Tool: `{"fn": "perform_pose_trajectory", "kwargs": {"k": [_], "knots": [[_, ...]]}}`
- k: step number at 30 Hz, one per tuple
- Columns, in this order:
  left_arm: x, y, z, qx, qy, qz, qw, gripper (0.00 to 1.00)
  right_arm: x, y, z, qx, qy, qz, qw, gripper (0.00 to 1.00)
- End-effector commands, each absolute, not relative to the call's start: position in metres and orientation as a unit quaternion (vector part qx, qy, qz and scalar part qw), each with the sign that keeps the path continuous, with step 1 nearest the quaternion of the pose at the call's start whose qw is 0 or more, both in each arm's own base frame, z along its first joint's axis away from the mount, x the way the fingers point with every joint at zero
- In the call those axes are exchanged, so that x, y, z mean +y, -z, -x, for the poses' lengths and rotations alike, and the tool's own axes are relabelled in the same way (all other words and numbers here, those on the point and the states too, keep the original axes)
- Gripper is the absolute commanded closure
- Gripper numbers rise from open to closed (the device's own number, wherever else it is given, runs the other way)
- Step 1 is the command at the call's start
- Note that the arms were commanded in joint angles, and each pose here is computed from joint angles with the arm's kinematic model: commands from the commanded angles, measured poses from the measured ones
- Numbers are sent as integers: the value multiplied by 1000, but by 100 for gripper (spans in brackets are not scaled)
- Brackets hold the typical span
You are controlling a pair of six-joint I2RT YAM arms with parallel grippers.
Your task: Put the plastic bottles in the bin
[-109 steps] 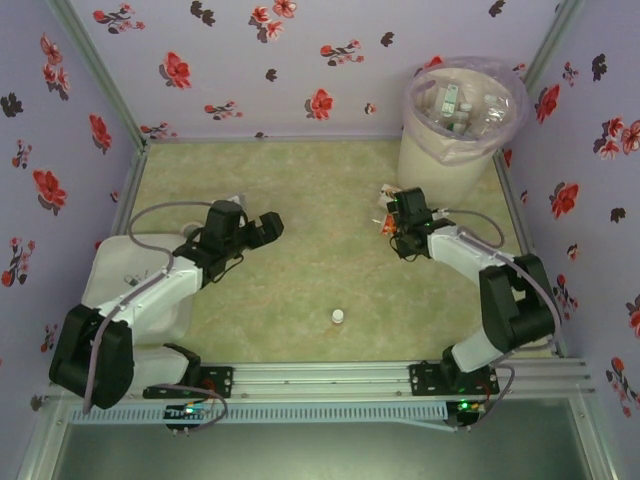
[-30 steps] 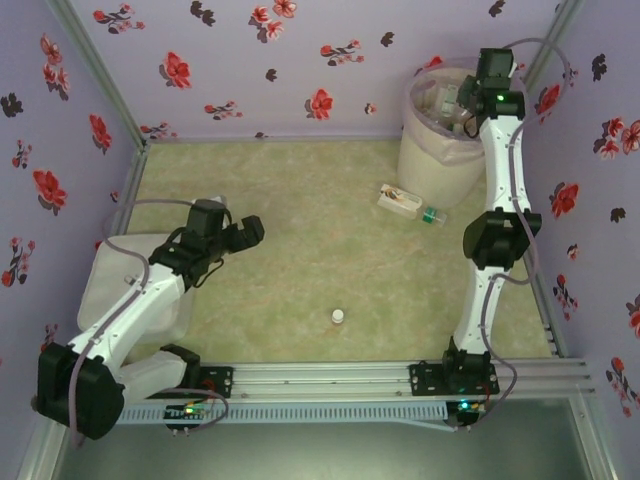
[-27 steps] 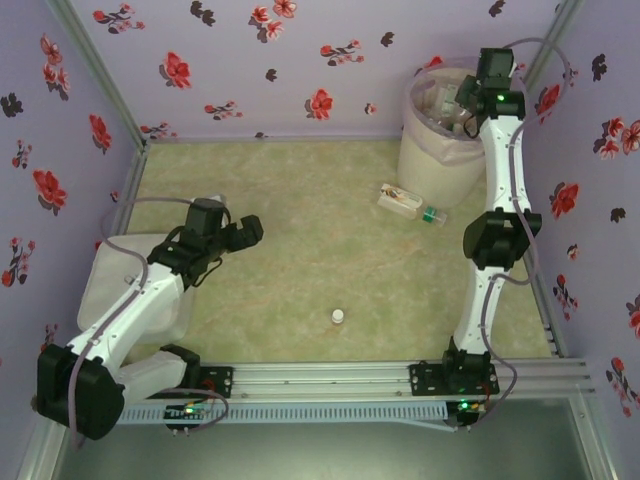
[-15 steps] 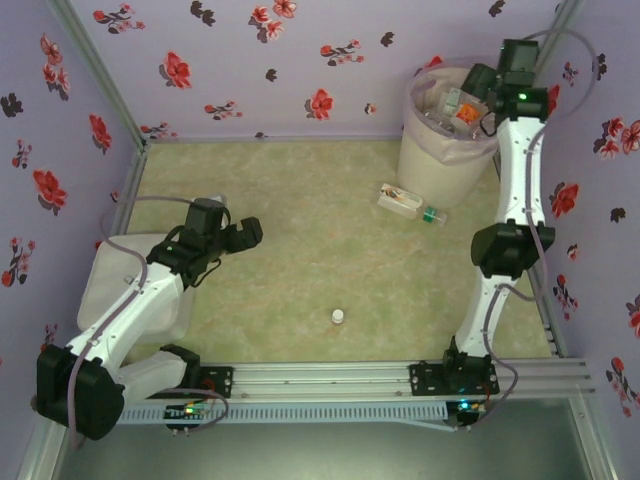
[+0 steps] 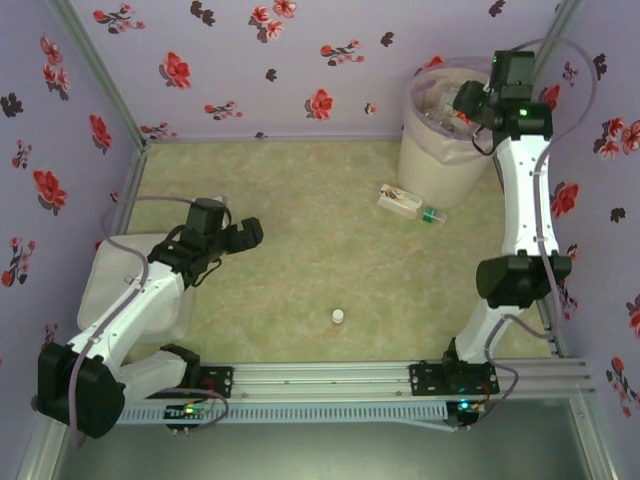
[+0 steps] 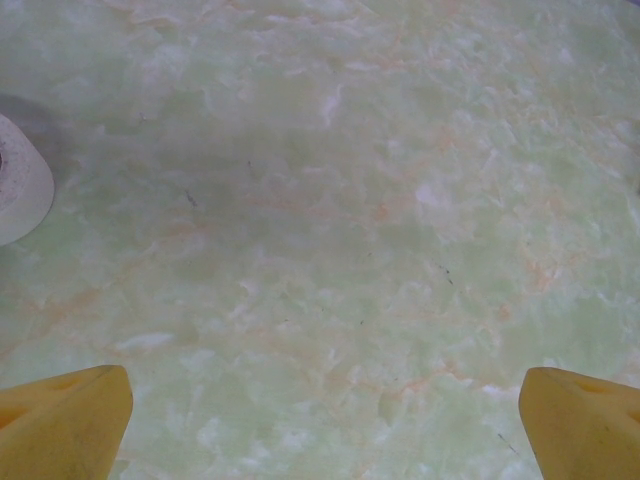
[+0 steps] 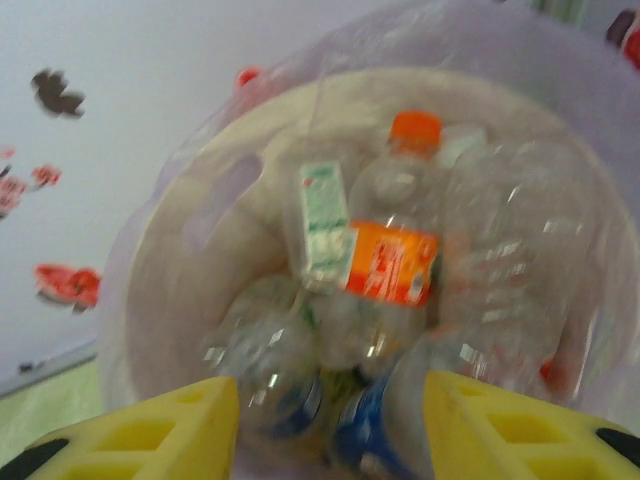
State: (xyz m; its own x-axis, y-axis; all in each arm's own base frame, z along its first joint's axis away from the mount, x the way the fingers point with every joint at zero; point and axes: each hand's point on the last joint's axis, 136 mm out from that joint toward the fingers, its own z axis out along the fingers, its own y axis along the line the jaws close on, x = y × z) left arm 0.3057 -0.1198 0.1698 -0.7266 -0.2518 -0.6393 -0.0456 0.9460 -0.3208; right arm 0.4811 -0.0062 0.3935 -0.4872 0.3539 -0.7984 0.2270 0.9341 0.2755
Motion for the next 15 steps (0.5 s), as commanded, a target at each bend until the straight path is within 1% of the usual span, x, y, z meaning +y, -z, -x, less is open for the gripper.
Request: {"fn": "perform_pose_trajectory", "kwargs": {"k": [1, 2, 6, 11, 13, 15], "knots": [[-120, -168, -309, 921, 140, 76, 357, 0, 6, -415, -446, 856, -65, -135, 495, 47], [-120, -166, -310, 922, 138, 74, 354, 0, 19, -410, -438, 865, -54, -101, 489, 45], [-124, -162, -314, 925, 139, 73, 347, 0, 54, -382, -409, 888, 57, 45, 454, 38], [-129, -154, -324, 924, 146, 84, 344, 0, 86, -334, -384, 902, 58, 155, 398, 30], [-132, -150, -329, 924, 149, 88, 342, 0, 102, -302, -375, 903, 48, 227, 361, 25], [-136, -148, -333, 925, 153, 88, 336, 0, 113, -266, -369, 893, 76, 315, 314, 18]]}}
